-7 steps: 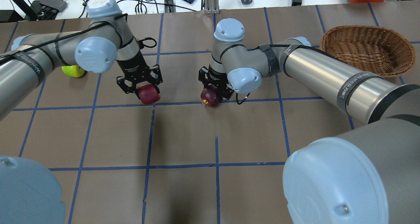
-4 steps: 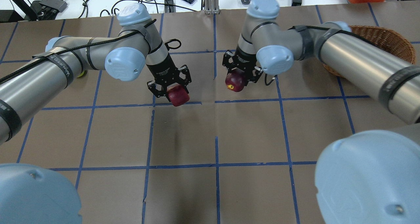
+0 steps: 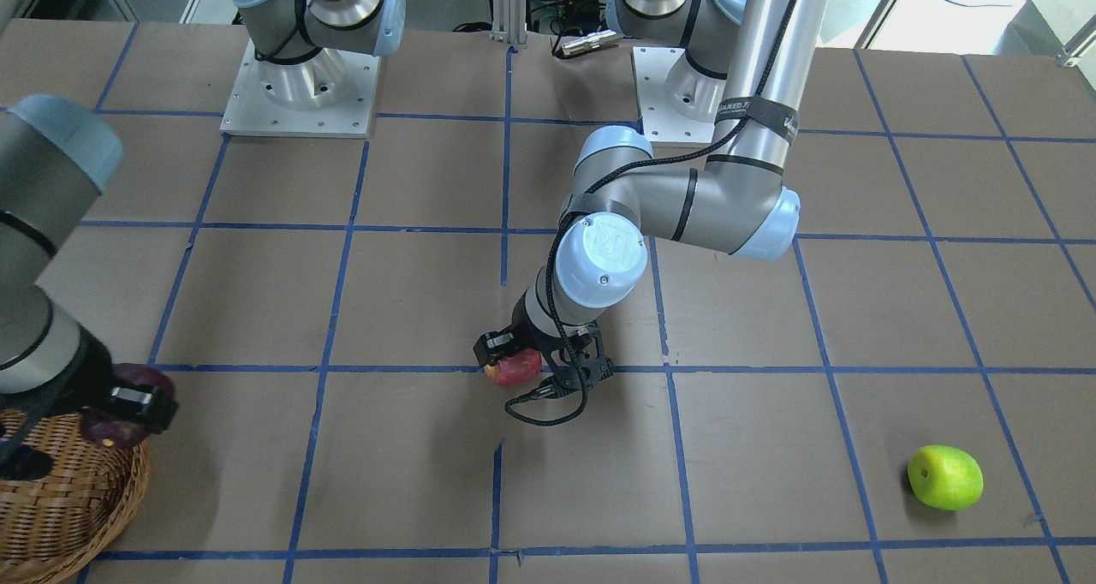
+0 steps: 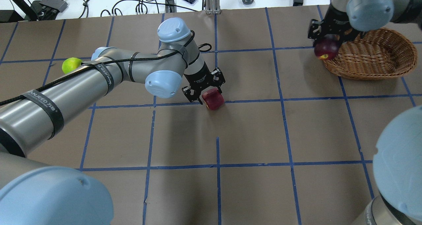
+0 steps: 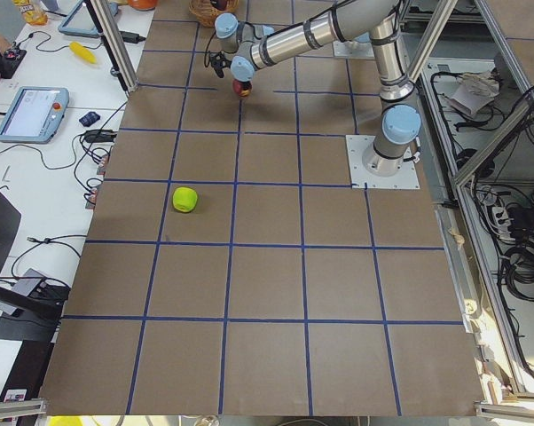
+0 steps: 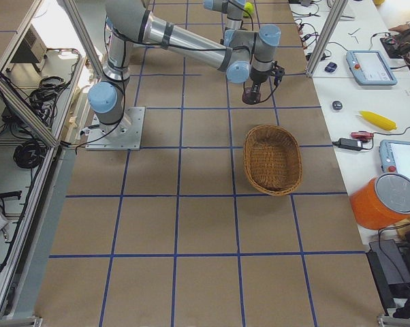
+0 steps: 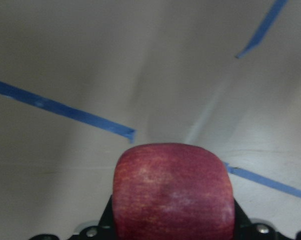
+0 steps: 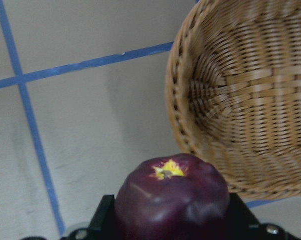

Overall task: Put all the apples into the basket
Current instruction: 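Release the dark apple into the basket while the left gripper sets down the red apple, then grasp the green apple with the left gripper while the right gripper reaches the red apple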

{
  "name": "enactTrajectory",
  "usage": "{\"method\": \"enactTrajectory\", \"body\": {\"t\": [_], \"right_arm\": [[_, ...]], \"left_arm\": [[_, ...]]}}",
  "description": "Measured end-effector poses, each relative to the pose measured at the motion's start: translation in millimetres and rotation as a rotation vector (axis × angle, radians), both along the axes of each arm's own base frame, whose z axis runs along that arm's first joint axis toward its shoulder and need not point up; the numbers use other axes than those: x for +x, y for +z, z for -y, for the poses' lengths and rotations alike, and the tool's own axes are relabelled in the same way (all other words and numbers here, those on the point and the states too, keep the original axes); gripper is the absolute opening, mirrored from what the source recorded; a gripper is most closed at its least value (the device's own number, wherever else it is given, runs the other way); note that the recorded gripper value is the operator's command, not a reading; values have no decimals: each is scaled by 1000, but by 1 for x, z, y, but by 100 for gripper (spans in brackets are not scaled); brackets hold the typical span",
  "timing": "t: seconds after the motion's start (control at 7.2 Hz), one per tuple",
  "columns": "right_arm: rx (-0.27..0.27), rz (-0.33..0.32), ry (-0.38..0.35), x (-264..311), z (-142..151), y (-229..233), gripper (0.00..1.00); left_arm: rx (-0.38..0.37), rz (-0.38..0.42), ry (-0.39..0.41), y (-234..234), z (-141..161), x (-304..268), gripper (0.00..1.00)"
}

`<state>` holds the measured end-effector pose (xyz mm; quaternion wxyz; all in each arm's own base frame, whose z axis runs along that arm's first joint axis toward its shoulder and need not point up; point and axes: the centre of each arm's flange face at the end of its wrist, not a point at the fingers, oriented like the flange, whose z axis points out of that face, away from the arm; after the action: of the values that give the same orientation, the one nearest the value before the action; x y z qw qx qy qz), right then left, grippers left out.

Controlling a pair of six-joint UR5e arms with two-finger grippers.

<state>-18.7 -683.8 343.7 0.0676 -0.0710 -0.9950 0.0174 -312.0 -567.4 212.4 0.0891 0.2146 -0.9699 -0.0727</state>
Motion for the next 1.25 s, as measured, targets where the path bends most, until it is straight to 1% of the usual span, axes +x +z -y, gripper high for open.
{"method": "enactTrajectory", "body": {"t": [0.14, 0.28, 0.42, 0.56, 0.69, 0.83, 0.97, 1.11, 1.25], "right_arm": [[13, -62, 99, -43, 21, 2, 0], [35, -92, 167, -95, 38, -5, 0], [47, -107, 213, -140, 52, -21, 0], [47, -122, 246, -170, 64, -43, 0], [56, -127, 263, -193, 70, -66, 1], [73, -121, 262, -211, 71, -86, 11], [87, -114, 254, -223, 69, -98, 39], [98, -107, 244, -232, 66, -105, 94], [105, -101, 236, -239, 63, -109, 100]], "left_arm": [[-29, 70, -27, 5, 2, 7, 100], [-57, 125, -79, 18, 9, 22, 100], [-67, 154, -132, 34, 21, 52, 100], [-60, 161, -178, 54, 35, 90, 100], [-48, 157, -225, 73, 47, 130, 100], [-37, 148, -273, 90, 54, 173, 100], [-33, 147, -342, 102, 59, 225, 100], [-24, 183, -435, 109, 63, 280, 100], [-17, 226, -536, 111, 69, 319, 100]]}}
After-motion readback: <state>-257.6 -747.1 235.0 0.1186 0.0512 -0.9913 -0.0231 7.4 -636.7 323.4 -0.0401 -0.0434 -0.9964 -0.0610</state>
